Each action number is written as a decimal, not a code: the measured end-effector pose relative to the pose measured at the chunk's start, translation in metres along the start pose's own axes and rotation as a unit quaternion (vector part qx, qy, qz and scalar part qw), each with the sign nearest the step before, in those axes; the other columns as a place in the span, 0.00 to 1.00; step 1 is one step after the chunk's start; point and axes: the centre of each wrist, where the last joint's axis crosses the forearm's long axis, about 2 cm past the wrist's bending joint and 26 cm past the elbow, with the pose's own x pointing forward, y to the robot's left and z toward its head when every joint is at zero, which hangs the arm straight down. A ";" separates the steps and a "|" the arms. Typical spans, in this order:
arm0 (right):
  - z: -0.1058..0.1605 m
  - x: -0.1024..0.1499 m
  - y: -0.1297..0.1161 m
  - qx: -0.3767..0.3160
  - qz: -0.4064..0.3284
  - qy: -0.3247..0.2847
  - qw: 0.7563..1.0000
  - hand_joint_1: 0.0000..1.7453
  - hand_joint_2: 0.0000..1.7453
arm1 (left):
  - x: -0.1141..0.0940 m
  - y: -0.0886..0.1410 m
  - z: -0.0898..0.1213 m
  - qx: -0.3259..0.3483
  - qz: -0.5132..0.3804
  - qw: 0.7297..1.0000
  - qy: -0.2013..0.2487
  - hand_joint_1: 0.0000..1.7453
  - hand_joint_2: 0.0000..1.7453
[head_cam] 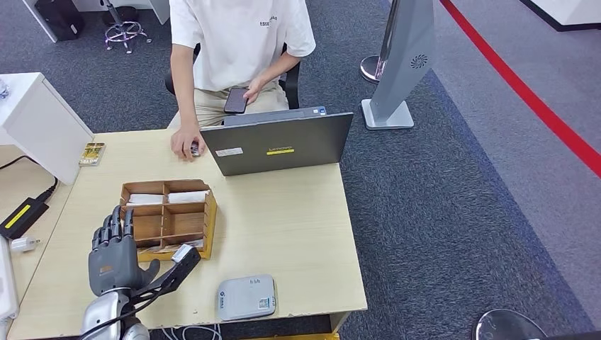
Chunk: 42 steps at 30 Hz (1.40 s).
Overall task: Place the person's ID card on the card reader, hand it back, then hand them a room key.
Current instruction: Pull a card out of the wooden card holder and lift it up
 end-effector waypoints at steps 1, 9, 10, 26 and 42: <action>0.000 0.000 0.000 0.000 0.001 0.000 1.000 0.00 1.00 | 0.000 -0.001 -0.001 -0.001 -0.001 1.000 0.001 0.00 1.00; 0.000 0.001 0.001 0.002 0.007 -0.003 1.000 0.00 1.00 | -0.002 -0.007 -0.007 -0.007 -0.007 1.000 0.001 0.00 1.00; 0.000 0.001 0.001 0.002 0.007 -0.003 1.000 0.00 1.00 | -0.002 -0.007 -0.008 -0.009 -0.007 1.000 0.001 0.00 1.00; 0.000 0.001 0.001 0.002 0.012 -0.004 1.000 0.00 1.00 | -0.003 -0.016 -0.008 -0.022 -0.011 1.000 0.001 0.00 1.00; 0.000 0.003 0.002 0.003 0.017 -0.007 1.000 0.00 1.00 | 0.011 -0.017 -0.008 -0.022 -0.010 0.999 -0.031 0.00 1.00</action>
